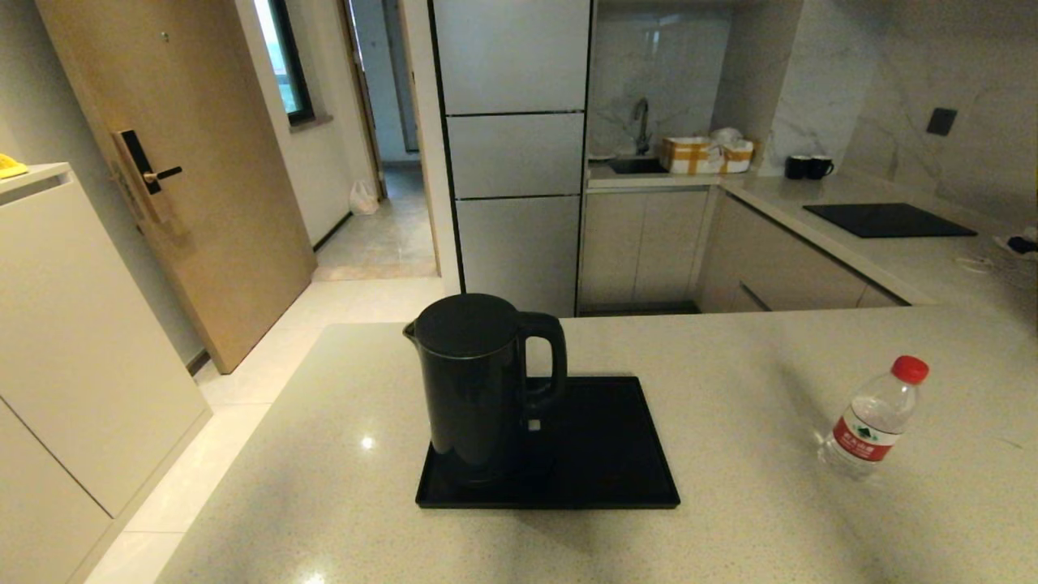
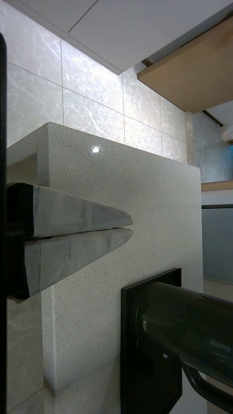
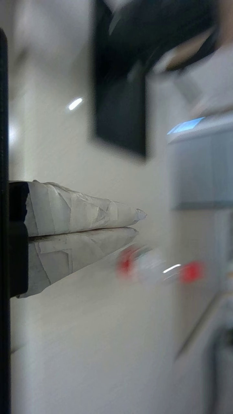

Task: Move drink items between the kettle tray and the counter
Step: Pick up the kettle

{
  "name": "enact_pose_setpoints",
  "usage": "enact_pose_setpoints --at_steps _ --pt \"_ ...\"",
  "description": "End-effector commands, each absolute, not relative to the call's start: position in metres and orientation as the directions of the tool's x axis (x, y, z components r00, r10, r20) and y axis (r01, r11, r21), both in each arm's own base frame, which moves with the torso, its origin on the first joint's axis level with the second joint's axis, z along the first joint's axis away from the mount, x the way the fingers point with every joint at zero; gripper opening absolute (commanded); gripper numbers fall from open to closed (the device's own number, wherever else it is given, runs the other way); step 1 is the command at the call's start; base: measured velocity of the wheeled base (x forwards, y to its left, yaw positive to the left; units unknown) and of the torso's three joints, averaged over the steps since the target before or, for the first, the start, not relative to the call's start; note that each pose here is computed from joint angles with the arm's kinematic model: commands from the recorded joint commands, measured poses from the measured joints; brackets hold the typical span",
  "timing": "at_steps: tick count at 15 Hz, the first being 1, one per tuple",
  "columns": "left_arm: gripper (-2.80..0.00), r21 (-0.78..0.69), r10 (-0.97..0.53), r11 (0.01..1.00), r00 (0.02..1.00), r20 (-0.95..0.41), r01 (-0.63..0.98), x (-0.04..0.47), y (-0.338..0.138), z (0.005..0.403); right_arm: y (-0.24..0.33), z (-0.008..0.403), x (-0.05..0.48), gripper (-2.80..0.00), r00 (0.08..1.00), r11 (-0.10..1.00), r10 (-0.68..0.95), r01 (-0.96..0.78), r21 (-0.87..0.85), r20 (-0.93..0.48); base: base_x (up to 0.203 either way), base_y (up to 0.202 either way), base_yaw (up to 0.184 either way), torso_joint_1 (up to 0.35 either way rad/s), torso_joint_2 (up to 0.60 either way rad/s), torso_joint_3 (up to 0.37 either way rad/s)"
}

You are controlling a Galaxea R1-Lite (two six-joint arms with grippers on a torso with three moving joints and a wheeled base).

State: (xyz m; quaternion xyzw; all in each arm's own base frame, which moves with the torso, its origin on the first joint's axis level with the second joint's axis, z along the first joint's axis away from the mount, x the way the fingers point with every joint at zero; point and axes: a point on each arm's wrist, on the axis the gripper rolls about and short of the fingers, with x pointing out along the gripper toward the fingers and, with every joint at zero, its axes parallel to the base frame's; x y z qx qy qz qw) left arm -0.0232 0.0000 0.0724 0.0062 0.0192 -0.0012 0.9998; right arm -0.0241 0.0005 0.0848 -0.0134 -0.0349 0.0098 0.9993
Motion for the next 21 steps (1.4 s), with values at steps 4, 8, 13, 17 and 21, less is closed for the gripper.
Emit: enact_pose_setpoints --at_steps 4,8,13,17,21 --pt "-2.80 0.012 -0.002 1.000 0.999 -0.038 0.002 -0.0232 0.0000 0.0724 0.0002 0.0761 -0.0235 -2.80 1.000 1.000 0.003 -0.003 -0.026 -0.010 0.000 0.000 0.000 0.000 0.00 0.000" --pt "-2.80 0.012 -0.002 1.000 0.999 -0.038 0.002 -0.0232 0.0000 0.0724 0.0002 0.0758 -0.0234 -2.80 1.000 1.000 0.004 -0.005 -0.026 -0.010 0.000 0.000 0.000 0.000 0.00 0.000" --pt "-2.80 0.012 -0.002 1.000 0.999 -0.038 0.002 -0.0231 0.0000 0.0721 0.0002 0.0762 -0.0235 -2.80 1.000 1.000 0.003 -0.004 -0.026 -0.008 0.000 0.000 0.000 0.000 0.00 0.000" --pt "-2.80 0.014 -0.002 1.000 0.999 -0.037 0.002 -0.0231 0.0000 0.0722 0.0002 0.0757 -0.0234 -2.80 1.000 1.000 0.003 -0.003 -0.026 -0.011 0.000 0.000 0.000 0.000 0.00 0.000" --pt "-2.80 0.012 -0.002 1.000 0.999 -0.037 0.002 -0.0231 0.0000 0.0722 0.0002 0.0759 -0.0234 -2.80 1.000 1.000 0.003 -0.003 -0.026 -0.009 0.000 0.000 0.000 0.000 0.00 0.000"
